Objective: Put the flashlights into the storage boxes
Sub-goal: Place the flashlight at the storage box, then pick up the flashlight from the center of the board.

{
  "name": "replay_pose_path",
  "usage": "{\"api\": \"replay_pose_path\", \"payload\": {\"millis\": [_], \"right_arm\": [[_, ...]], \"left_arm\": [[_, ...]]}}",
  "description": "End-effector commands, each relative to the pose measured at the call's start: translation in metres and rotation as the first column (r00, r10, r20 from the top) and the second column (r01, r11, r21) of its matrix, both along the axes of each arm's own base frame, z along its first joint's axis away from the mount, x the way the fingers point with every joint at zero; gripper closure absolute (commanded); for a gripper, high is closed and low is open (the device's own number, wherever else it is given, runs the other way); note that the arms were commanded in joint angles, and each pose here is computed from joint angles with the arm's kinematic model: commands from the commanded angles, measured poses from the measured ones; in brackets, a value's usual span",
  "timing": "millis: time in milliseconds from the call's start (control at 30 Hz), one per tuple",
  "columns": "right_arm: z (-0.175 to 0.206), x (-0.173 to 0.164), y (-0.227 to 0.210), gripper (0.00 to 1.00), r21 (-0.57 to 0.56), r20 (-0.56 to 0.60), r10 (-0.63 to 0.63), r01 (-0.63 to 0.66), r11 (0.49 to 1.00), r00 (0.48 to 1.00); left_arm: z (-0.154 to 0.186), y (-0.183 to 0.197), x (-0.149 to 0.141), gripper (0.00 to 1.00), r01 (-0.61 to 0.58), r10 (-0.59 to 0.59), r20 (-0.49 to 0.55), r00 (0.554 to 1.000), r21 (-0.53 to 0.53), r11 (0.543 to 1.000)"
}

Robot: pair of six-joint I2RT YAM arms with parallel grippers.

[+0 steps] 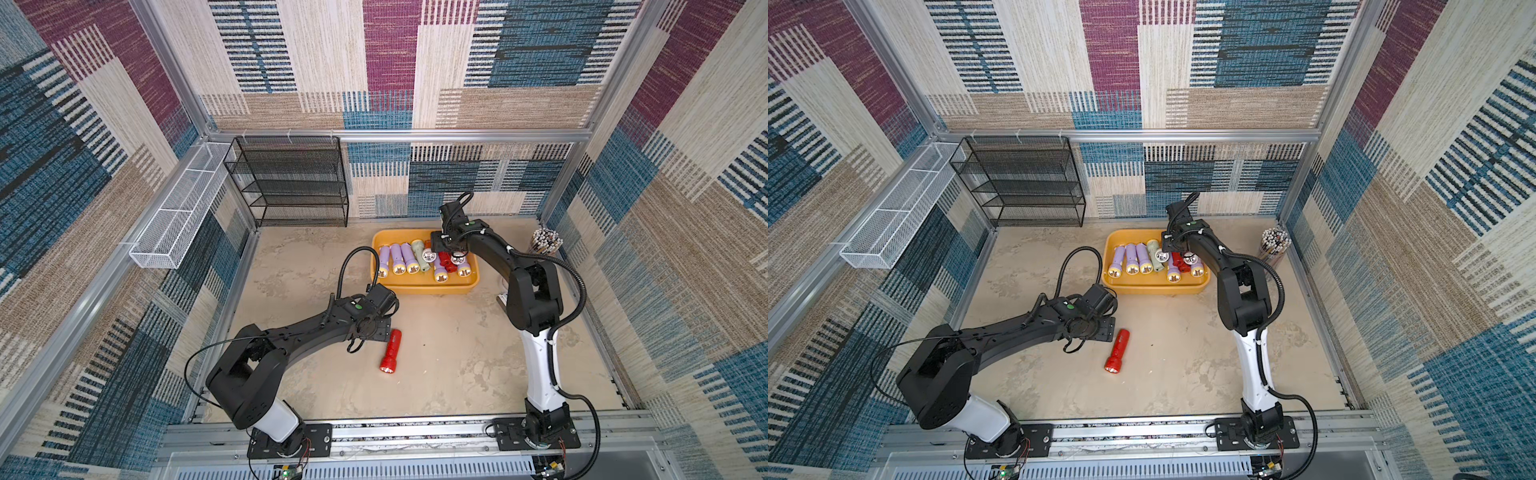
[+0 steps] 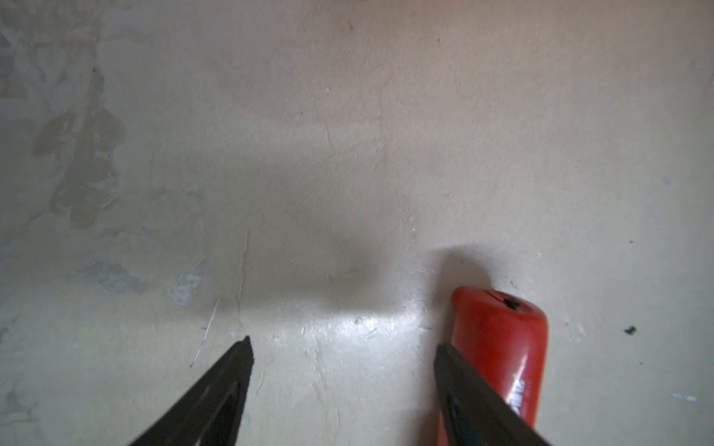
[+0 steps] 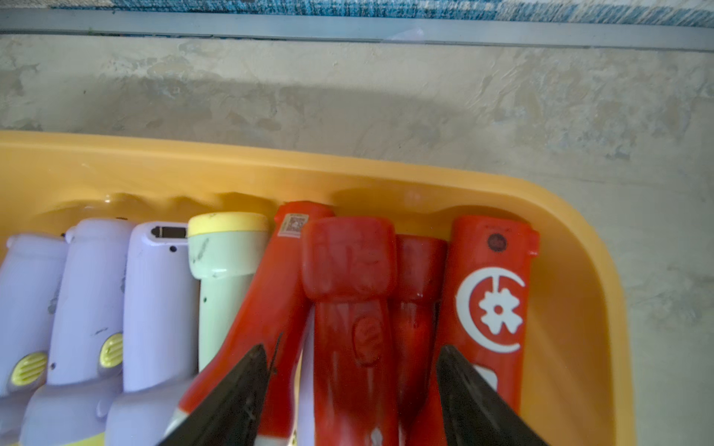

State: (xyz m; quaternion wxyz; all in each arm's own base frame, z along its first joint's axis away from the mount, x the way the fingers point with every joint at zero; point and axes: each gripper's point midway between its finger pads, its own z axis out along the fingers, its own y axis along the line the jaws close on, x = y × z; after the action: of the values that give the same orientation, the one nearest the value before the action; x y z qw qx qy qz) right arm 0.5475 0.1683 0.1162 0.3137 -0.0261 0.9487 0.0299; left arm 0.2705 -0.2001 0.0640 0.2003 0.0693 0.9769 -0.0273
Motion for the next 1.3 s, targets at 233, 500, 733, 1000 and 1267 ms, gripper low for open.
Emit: {"api": "replay_pose_path", "payload": {"millis": [233, 500, 733, 1000, 1267], "right_arm": [[0.048, -0.068, 0.008, 0.29, 0.152, 0.045, 0.042, -0.048, 0.987, 0.998], [0.026, -0.197, 0.068, 0.29, 0.274, -0.039, 0.207, -0.189, 0.943, 0.978], [-0.002, -0.289, 0.089, 0.29, 0.374, -0.095, 0.273, -0.220, 0.901, 0.957], [-0.001, -0.329, 0.033, 0.00, 0.329, -0.081, 0.188, -0.151, 0.932, 0.979], [0.000, -0.343, 0.014, 0.00, 0.345, -0.052, 0.147, -0.121, 0.931, 0.988]], "left_arm": [[0.014, 0.014, -0.022, 0.22, -0.030, 0.030, 0.006, 1.000, -0.067, 0.997], [0.015, 0.030, -0.047, 0.22, -0.080, 0.080, -0.008, 0.997, -0.130, 0.988], [0.013, 0.035, -0.065, 0.22, -0.072, 0.068, -0.040, 0.997, -0.123, 0.990], [0.029, 0.023, -0.063, 0.24, -0.023, 0.020, -0.030, 0.999, -0.113, 0.993], [0.017, -0.016, -0.057, 0.27, 0.050, -0.054, -0.087, 0.995, -0.047, 0.998]]}}
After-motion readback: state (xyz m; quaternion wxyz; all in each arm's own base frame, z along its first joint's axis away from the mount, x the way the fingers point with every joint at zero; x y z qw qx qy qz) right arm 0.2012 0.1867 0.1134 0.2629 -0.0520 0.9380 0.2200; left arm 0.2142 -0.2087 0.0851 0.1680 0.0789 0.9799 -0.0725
